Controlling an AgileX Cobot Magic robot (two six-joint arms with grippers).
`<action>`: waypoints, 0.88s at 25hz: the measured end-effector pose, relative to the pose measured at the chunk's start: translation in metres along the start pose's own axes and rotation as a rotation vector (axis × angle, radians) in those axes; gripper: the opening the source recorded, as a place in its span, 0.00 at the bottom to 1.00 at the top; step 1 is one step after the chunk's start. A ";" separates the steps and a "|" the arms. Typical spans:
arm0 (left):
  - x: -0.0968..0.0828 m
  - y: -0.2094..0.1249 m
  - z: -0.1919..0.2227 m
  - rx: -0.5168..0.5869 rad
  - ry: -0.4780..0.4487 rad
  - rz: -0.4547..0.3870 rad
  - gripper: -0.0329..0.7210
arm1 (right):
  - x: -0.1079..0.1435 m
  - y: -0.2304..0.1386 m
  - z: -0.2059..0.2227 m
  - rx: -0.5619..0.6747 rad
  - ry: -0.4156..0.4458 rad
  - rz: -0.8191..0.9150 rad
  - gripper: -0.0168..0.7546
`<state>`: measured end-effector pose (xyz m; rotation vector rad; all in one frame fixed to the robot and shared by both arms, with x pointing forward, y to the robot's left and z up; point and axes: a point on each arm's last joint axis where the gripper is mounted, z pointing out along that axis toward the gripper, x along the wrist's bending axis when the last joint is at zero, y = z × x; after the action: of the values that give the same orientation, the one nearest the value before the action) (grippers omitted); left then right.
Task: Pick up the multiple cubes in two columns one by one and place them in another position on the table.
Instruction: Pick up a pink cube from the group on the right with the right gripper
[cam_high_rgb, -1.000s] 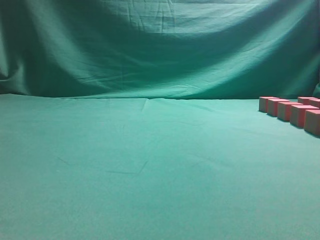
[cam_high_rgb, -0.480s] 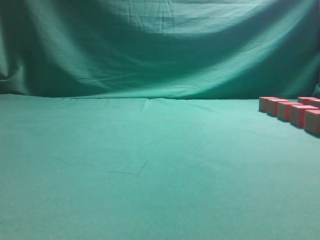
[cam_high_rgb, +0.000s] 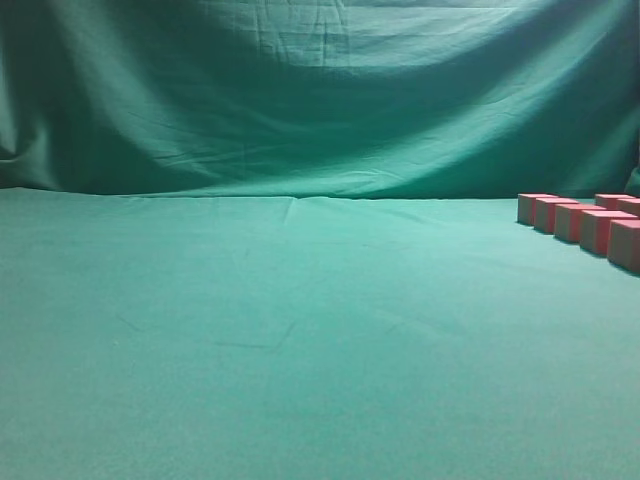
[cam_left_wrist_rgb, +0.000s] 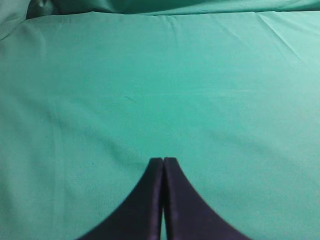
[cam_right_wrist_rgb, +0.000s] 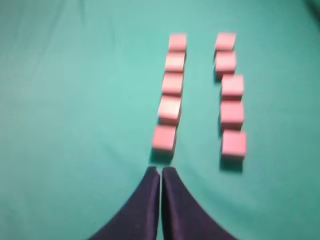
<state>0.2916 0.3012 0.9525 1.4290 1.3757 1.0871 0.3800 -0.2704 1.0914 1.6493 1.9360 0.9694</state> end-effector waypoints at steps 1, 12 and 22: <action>0.000 0.000 0.000 0.000 0.000 0.000 0.04 | 0.001 0.005 0.006 0.062 0.013 -0.012 0.02; 0.000 0.000 0.000 0.000 0.000 0.000 0.04 | 0.027 0.023 0.085 0.422 -0.111 -0.129 0.02; 0.000 0.000 0.000 0.000 0.000 0.000 0.04 | 0.029 0.019 0.149 0.493 -0.175 -0.073 0.08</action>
<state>0.2916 0.3012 0.9525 1.4290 1.3757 1.0871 0.4918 -0.2061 1.0086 1.8252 2.2079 0.3141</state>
